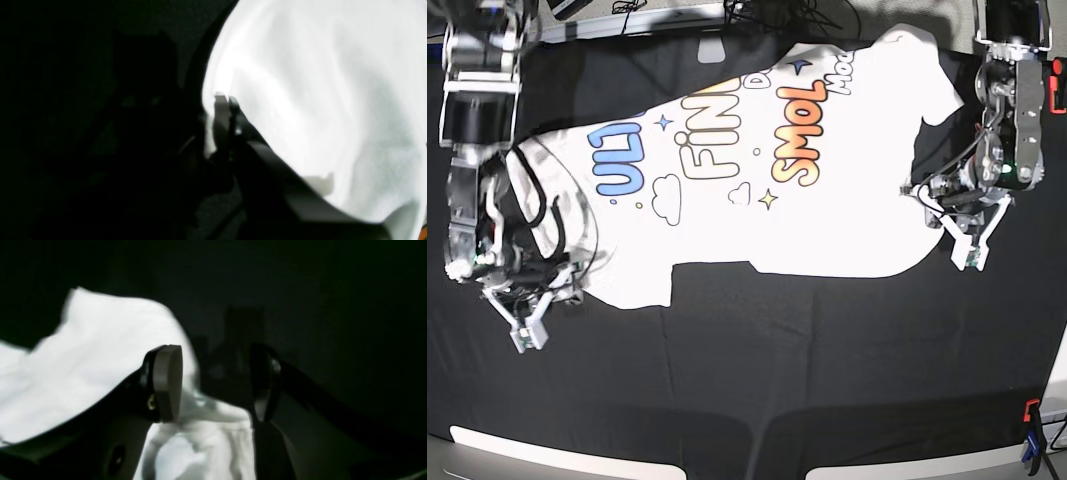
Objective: Layout the t-shirt on the table in an organized manner, then fold the t-shirt properly
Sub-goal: 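Regrasp the shirt hem with the right gripper near the print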
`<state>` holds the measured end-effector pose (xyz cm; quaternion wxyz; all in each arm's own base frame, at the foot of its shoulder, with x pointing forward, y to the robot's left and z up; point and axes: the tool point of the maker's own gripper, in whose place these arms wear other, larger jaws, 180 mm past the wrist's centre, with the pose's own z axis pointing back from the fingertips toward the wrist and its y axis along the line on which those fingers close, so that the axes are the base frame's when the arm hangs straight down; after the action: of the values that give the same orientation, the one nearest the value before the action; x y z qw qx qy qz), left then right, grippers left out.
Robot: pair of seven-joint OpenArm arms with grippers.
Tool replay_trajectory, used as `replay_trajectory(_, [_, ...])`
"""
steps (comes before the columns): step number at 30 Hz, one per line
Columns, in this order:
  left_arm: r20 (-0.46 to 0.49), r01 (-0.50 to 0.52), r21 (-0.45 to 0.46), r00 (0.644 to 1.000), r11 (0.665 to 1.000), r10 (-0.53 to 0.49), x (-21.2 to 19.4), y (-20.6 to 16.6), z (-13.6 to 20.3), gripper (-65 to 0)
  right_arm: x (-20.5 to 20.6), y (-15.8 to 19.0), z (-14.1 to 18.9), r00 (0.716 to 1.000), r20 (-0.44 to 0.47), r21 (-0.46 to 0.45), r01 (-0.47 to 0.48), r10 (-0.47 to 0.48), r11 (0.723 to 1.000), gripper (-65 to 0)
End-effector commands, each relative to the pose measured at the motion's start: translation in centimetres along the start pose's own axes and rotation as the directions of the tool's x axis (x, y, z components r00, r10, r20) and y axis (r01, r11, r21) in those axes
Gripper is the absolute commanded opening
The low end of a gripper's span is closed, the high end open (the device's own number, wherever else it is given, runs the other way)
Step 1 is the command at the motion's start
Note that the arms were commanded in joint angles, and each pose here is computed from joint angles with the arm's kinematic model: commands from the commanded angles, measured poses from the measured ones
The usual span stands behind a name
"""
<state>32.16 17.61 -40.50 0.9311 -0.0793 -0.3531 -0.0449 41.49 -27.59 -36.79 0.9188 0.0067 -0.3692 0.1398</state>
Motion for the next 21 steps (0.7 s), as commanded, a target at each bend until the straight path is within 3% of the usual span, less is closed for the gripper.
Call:
replay_trajectory(1, [0.053, 0.016, 0.005, 0.998, 1.000, -0.016, 1.8, 0.3, 0.4, -65.0, 1.0, -1.3, 0.1, 1.000, 0.017, -0.017, 0.018, -0.018, 1.000, -33.6])
replay_trajectory(3, [0.053, 0.016, 0.005, 0.998, 1.000, -0.016, 1.8, 0.3, 0.4, -65.0, -0.6, -1.5, -0.9, 0.996, -0.032, 0.012, 0.079, -0.078, 0.997, -33.6])
replay_trajectory(5, [0.053, 0.016, 0.005, 0.998, 1.000, -0.016, 1.8, 0.3, 0.4, -65.0, -2.1, 0.0, -1.2, 0.990, -0.091, 0.109, 0.116, -0.106, 0.987, -33.6])
replay_trajectory(8, [0.054, 0.019, 0.002, 0.998, 1.000, -0.019, 1.8, 0.3, 0.4, -65.0, -2.5, 2.6, -0.8, 0.986, -0.120, 0.247, 0.139, -0.112, 0.959, -33.6])
replay_trajectory(12, [0.054, 0.019, 0.002, 0.998, 1.000, -0.019, 1.8, 0.3, 0.4, -65.0, -2.4, 4.2, -0.1, 0.974, -0.162, 0.325, 0.204, -0.158, 0.924, -34.3])
replay_trajectory(13, [0.053, 0.019, 0.002, 0.998, 1.000, -0.019, 1.8, 0.3, 0.4, -65.0, -2.7, 4.5, 0.0, 0.970, -0.183, 0.334, 0.212, -0.157, 0.919, -38.3])
replay_trajectory(17, [0.054, 0.019, 0.003, 0.998, 1.000, -0.019, 1.8, 0.3, 0.4, -65.0, -3.2, 4.6, 0.1, 0.967, -0.212, 0.334, 0.211, -0.145, 0.919, -65.0])
replay_trajectory(21, [0.054, 0.019, 0.003, 0.998, 1.000, -0.019, 1.8, 0.3, 0.4, -65.0, -1.5, 5.8, 1.1, 0.981, -0.132, 0.382, 0.185, -0.144, 0.906, -65.0])
